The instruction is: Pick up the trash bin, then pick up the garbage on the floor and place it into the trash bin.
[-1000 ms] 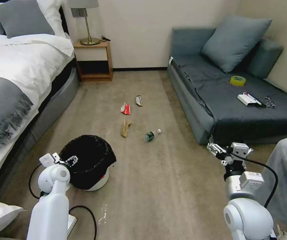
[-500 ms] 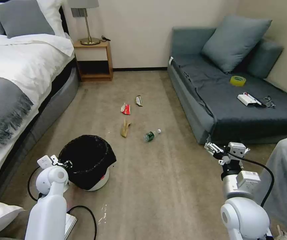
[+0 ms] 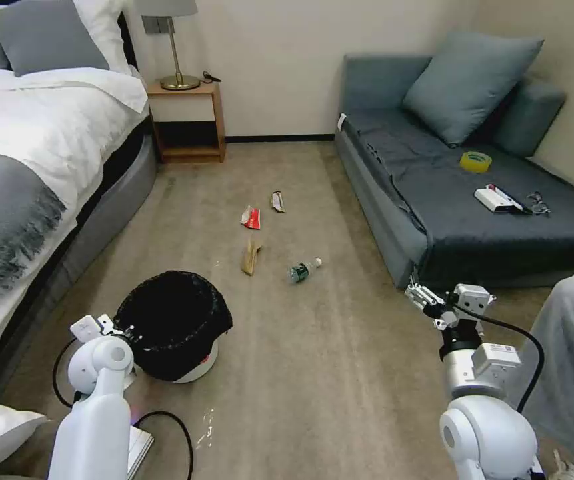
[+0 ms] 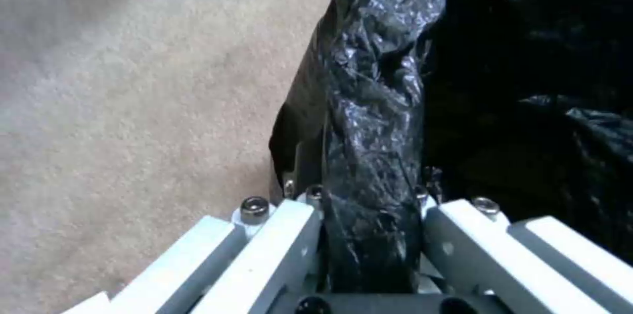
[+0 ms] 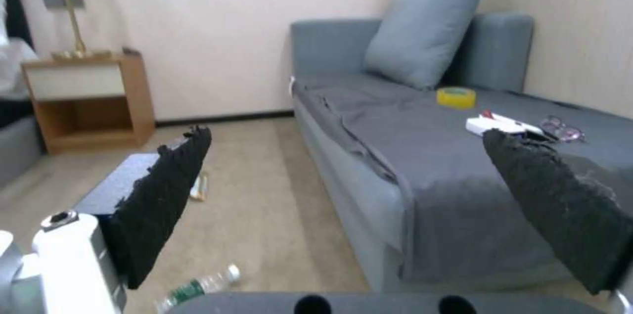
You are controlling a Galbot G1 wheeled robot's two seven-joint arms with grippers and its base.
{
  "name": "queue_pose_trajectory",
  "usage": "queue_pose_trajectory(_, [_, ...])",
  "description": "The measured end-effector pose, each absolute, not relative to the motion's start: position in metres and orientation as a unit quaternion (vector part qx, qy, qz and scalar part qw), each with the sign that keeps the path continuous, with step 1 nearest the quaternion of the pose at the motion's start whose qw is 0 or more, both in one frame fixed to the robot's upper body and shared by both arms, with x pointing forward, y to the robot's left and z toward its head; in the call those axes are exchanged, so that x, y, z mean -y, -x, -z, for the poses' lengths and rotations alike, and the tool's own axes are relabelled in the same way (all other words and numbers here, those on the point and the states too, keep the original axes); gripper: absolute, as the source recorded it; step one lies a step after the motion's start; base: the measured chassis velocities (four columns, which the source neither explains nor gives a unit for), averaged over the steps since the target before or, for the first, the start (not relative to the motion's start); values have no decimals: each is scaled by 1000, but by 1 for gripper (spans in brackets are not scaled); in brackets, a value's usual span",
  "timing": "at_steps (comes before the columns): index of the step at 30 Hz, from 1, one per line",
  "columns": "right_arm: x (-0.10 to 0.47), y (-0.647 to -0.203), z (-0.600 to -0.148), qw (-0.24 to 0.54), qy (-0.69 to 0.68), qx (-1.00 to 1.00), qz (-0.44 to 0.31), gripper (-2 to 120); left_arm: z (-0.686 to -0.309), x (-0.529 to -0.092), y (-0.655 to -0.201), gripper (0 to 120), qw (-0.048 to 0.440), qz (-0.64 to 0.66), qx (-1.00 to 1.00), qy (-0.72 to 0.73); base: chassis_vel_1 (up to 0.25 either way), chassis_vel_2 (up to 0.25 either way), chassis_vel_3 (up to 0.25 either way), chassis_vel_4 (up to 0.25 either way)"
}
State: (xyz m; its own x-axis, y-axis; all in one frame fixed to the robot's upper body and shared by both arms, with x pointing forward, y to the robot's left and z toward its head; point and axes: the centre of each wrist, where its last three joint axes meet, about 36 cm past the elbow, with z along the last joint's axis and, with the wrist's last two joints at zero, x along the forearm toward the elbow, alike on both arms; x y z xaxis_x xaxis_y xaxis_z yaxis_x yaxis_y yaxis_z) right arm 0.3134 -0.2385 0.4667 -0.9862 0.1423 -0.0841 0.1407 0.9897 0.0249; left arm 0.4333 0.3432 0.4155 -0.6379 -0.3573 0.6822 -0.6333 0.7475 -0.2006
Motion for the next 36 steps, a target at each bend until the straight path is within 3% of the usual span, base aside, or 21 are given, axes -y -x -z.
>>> queue_pose_trajectory(11, [245, -314, -479, 98, -52, -992, -57, 100, -459, -342, -383, 3, 237, -100, 921, -291, 0, 0, 0, 0])
queue_pose_trajectory(21, [251, -313, -481, 123, -27, -990, -59, 100, -456, -340, -349, 3, 238, -42, 923, -298, 0, 0, 0, 0])
queue_pose_trajectory(36, [257, -306, -477, 141, -9, -989, -50, 100, -456, -334, -332, 3, 244, -45, 922, -297, -8, 8, 7, -6])
